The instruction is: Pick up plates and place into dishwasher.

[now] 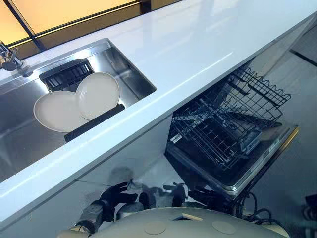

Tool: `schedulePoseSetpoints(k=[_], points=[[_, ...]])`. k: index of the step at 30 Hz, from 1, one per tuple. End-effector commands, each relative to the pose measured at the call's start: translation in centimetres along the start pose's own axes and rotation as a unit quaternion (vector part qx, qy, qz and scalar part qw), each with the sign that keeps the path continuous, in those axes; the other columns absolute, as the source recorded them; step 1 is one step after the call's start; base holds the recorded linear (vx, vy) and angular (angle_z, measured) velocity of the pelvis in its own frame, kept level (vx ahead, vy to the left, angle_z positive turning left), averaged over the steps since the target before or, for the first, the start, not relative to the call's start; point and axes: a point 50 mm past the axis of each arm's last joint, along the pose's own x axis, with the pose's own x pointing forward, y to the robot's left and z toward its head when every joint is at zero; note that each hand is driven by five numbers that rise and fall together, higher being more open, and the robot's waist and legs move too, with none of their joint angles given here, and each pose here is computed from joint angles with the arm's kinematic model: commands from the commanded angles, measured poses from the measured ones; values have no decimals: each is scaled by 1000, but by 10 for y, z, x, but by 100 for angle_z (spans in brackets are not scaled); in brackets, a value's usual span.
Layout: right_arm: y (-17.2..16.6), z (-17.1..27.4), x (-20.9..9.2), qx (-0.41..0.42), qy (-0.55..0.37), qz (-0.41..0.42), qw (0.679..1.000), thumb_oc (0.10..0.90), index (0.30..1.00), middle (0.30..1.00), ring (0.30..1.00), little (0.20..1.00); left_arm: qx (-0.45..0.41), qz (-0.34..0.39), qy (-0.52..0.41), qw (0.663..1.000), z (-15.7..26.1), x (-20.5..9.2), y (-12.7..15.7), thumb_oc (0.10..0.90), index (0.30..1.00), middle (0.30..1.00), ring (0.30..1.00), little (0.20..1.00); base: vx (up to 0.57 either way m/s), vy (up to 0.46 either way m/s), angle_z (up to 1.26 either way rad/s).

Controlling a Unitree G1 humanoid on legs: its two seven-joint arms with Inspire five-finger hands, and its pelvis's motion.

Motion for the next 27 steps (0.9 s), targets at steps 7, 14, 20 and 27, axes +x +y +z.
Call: schedulePoseSetpoints(k=[7, 14, 20, 27], points=[[-10, -29, -5, -1, 65, -10, 998, 800, 900, 900, 900, 900, -8, -17, -2, 1000, 2, 3, -8, 800, 900, 900, 900, 900, 10, -51, 3], [-11, -26, -5, -8, 66, -16, 998, 800, 900, 900, 900, 900, -5, -86, -29, 996, 12, 3, -14, 800, 900, 900, 900, 900, 0, 0, 0], [-20, -9, -10, -21, 63, -23, 998, 800, 900, 900, 900, 900, 7, -210, -98, 973, 61, 1, -25, 800, 900, 900, 900, 900, -14, 24, 0], [-23, 4, -12, -16, 55, -24, 998, 800, 900, 900, 900, 900, 22, -406, -193, 893, 123, -24, -60, 800, 900, 900, 900, 900, -5, -2, 0]])
